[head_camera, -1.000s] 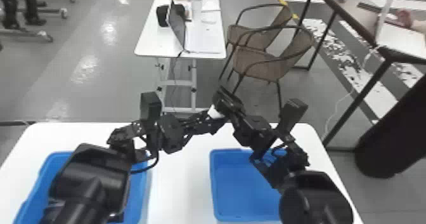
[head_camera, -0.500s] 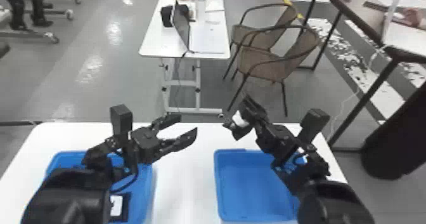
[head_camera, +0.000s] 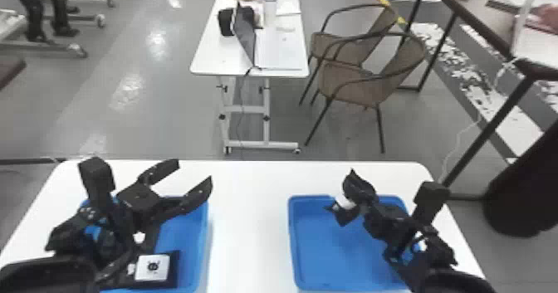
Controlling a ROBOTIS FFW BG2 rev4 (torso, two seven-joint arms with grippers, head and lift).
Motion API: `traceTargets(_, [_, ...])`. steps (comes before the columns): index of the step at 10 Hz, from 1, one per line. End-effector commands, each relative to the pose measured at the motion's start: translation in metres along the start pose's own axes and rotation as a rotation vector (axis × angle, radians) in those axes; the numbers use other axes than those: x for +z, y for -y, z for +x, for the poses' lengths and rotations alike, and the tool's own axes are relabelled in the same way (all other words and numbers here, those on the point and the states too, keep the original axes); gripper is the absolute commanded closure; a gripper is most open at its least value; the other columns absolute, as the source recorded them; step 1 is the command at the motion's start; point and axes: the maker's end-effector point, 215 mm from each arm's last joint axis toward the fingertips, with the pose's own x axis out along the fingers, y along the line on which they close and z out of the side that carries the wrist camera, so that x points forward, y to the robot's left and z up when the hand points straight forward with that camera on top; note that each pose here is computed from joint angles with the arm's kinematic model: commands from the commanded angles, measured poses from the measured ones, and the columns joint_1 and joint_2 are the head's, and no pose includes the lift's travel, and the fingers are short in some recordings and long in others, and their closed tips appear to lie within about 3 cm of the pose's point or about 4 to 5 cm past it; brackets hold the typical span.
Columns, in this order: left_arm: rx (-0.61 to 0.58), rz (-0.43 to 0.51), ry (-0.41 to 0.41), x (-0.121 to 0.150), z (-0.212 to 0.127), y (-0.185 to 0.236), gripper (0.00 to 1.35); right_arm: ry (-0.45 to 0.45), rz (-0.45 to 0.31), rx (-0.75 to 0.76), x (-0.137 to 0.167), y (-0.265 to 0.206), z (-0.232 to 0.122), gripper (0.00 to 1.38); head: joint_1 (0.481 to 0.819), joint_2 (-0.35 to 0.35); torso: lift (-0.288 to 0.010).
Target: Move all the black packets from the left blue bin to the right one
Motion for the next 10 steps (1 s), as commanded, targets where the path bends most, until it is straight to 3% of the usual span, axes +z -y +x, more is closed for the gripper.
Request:
traceTargets(1, [0.055, 0.002, 0.0, 0.003, -0.024, -0.02, 0.15, -0.067, 0.02, -0.041, -0.036, 0.024, -0.007, 1.05, 0.695, -0.062, 0.0])
traceTargets(3, [0.08, -0.019, -0.017, -0.009, -0.04, -0.027, 0.15, -0.133, 0.031, -0.121, -0.073, 0.06, -0.021, 1.05, 0.695, -0.042, 0.0])
traceTargets(4, [0.08, -0.022, -0.026, -0.013, -0.042, -0.026, 0.15, -0.151, 0.038, -0.147, -0.083, 0.071, -0.027, 0.91, 0.695, -0.044, 0.0])
traceTargets(6, [0.054, -0.015, -0.153, -0.036, -0.046, -0.021, 0.15, -0.087, 0.001, -0.147, -0.057, 0.074, -0.021, 0.22, 0.695, -0.064, 0.0])
traceTargets(7, [0.021, -0.048, -0.224, -0.055, -0.053, -0.014, 0.15, -0.036, -0.002, -0.133, -0.034, 0.067, -0.017, 0.06, 0.695, -0.074, 0.0])
traceTargets(10, [0.054, -0.039, -0.304, -0.075, -0.077, -0.028, 0.16, 0.121, 0.051, -0.062, 0.021, 0.032, -0.021, 0.13, 0.695, -0.074, 0.0])
